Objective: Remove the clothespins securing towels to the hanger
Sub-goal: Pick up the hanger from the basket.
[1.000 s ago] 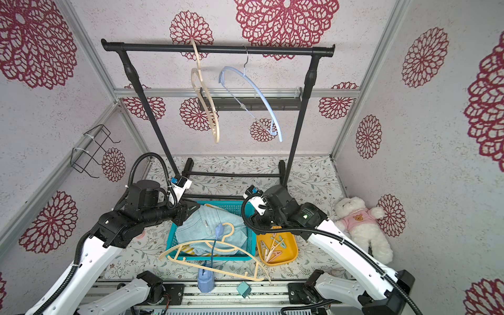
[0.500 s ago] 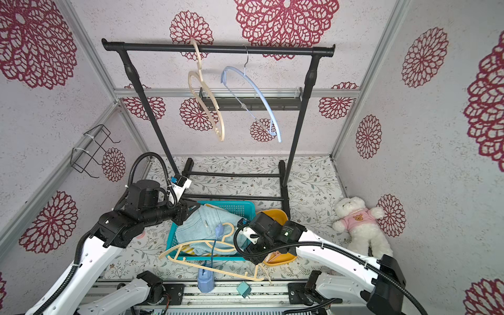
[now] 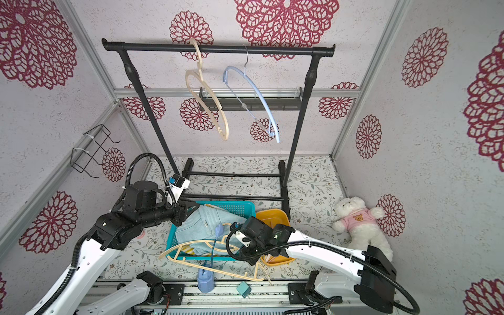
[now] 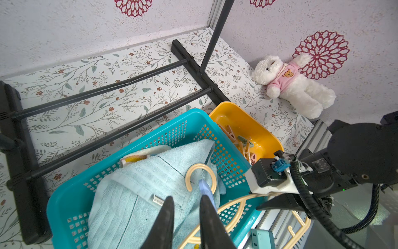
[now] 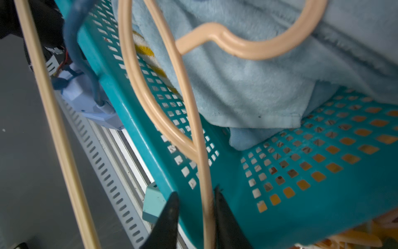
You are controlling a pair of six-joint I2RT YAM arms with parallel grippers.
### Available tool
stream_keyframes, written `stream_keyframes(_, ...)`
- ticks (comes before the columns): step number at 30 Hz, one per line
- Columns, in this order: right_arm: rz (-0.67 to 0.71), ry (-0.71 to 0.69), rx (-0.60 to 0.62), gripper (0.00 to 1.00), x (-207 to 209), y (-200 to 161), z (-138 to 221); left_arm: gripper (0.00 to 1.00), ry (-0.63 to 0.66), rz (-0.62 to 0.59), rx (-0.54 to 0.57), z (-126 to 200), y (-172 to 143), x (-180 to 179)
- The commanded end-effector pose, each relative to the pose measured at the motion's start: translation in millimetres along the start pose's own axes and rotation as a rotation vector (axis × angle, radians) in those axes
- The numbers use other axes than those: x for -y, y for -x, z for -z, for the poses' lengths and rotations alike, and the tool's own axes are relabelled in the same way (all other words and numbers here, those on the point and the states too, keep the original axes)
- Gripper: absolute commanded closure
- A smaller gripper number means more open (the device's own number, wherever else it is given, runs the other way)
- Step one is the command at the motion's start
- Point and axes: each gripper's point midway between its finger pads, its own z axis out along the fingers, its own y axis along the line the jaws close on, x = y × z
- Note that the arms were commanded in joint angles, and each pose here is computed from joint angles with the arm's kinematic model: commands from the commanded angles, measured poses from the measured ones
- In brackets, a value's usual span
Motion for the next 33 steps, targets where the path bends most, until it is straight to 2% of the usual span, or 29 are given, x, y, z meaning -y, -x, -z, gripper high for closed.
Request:
stream_keyframes(1, -0.003, -0.065, 0.055, 0.91, 6.0, 10.5, 11.4, 0.75, -0.011, -0.006, 0.037, 9.7, 11.2, 5.6)
stream_keyframes(4, 0.014, -0.084, 0.112, 1.00, 4.0, 23.8, 27.4, 0.75, -0.008, -0.008, 0.043, 12.4, 13.1, 6.0)
stream_keyframes(10, 0.056, -0.131, 0.176, 1.00, 0.3, 41.1, 50.9, 0.75, -0.007, -0.003, 0.052, 16.1, 15.0, 7.0)
stream_keyframes(20, 0.100, -0.238, 0.240, 1.00, 2.5, 58.6, 69.3, 0.75, -0.008, -0.003, 0.061, 20.0, 18.3, 8.5)
stream_keyframes(33, 0.151, -0.261, 0.384, 1.00, -15.9, 82.8, 102.5, 0.75, -0.015, 0.007, 0.013, 13.5, 8.3, 9.3)
